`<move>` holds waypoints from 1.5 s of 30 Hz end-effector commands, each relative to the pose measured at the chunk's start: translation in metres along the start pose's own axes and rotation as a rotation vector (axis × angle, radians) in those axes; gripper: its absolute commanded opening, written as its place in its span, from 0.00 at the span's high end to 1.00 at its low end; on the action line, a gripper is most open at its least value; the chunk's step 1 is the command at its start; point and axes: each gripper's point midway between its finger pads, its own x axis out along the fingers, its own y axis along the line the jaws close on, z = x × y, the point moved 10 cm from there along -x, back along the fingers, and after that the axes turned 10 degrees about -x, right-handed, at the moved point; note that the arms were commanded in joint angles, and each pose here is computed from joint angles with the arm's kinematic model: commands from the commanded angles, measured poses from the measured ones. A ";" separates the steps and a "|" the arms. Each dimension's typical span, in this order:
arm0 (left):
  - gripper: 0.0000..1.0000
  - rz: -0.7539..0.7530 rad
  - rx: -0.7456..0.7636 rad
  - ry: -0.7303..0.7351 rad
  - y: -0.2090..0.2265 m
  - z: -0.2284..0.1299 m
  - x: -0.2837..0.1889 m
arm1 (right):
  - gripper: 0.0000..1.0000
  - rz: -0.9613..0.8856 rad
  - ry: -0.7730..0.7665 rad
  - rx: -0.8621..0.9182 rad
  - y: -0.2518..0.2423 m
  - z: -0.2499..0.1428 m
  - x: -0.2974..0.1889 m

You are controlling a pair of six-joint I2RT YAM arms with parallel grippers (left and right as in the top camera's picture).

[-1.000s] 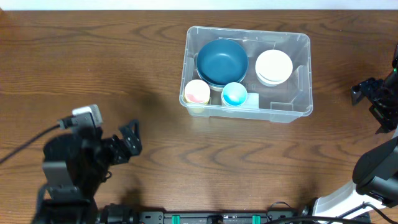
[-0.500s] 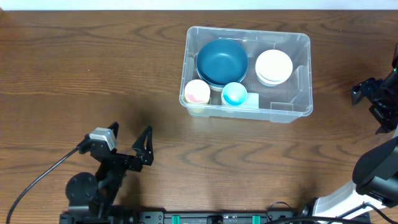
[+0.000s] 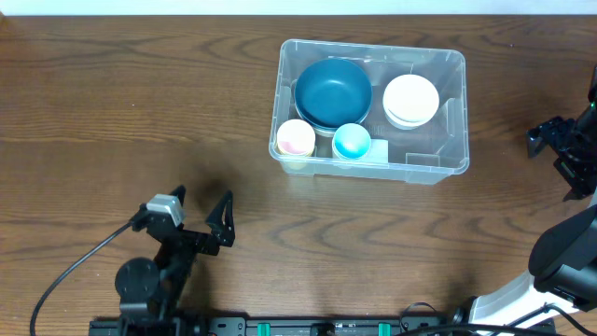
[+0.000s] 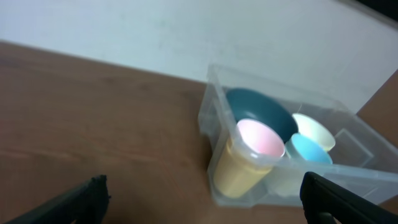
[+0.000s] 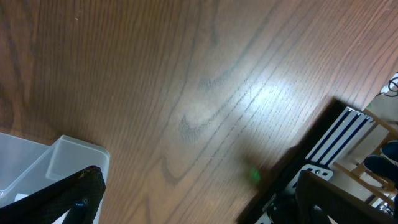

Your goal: Pack container

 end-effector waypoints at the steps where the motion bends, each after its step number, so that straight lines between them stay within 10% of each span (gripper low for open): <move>1: 0.02 -0.025 0.043 -0.071 -0.002 0.002 -0.006 | 0.01 -0.007 -0.009 0.012 -0.001 0.000 -0.001; 45: 0.02 0.007 0.169 0.001 0.029 -0.042 0.014 | 0.01 -0.007 -0.009 0.012 -0.001 0.000 -0.001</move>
